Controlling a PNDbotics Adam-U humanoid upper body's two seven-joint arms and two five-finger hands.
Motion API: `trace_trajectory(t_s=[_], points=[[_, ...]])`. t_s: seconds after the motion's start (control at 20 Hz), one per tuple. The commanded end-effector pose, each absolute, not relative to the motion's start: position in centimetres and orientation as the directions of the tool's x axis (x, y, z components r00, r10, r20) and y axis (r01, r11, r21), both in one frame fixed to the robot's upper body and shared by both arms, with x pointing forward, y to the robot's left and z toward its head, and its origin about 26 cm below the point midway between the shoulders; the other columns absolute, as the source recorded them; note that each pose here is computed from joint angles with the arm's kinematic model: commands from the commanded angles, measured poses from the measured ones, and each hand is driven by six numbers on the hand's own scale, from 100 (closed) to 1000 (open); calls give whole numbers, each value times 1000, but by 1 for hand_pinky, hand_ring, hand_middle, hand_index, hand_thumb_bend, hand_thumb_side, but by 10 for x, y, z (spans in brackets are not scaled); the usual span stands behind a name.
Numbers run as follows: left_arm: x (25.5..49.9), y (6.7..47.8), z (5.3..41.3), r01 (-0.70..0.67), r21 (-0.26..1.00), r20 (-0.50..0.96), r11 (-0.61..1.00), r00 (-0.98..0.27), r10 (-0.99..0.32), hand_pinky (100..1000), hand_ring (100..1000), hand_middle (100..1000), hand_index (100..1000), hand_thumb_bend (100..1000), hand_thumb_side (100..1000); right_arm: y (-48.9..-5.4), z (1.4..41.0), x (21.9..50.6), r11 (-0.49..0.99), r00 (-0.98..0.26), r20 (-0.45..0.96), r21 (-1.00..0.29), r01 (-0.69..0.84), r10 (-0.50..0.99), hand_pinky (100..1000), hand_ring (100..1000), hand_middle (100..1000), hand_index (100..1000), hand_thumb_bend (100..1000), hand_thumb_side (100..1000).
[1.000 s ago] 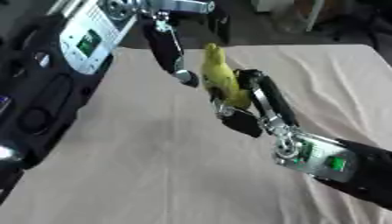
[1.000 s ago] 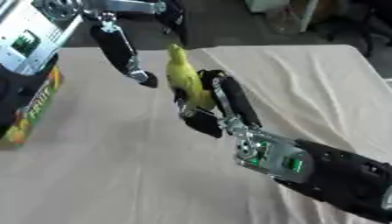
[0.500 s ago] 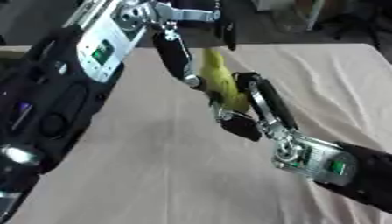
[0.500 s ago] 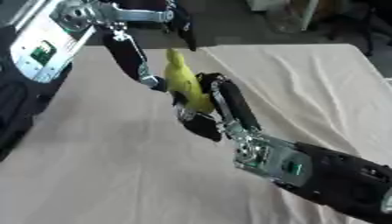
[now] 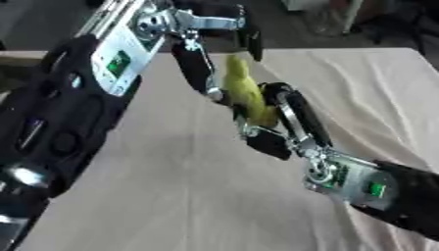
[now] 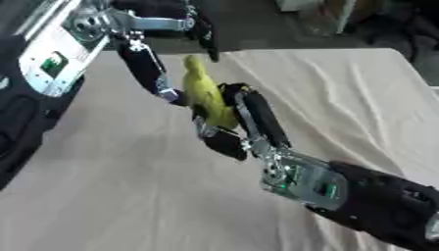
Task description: Pick up the objects with one hand, pass them to the other hand, and then place them into the box on the other side of the table.
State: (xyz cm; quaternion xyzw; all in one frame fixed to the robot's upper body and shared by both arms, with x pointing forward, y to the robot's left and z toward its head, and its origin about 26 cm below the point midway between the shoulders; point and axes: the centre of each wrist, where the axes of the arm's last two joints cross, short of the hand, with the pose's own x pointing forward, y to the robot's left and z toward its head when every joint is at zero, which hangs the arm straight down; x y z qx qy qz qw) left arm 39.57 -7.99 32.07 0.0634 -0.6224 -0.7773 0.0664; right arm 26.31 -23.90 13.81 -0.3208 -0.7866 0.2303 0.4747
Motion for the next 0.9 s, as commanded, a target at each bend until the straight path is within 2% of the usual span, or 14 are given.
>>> trace_trajectory(t_s=[0.05,0.65,0.75,0.9], points=[[395,-81,327,1,978,-39,-208,-982,-185,825,797,712,735,580,100,-241,143,264,670,-355,572,-676,307,739,547,472,397,488,100,408],[403,-84,309,8,971,-45,-241,-976,-213,823,795,706,724,531,100,-240,142,264,657,-367,551,-685,314,750,546,472,397,487,100,409],[404,-84,307,10,969,-45,-247,-975,-216,824,795,705,715,512,100,-239,141,263,657,-367,551,-685,314,750,545,472,396,487,100,408],[406,-84,305,19,968,-37,-251,-976,-216,826,790,694,687,431,100,-239,141,263,656,-367,549,-686,316,751,545,468,396,487,100,407]])
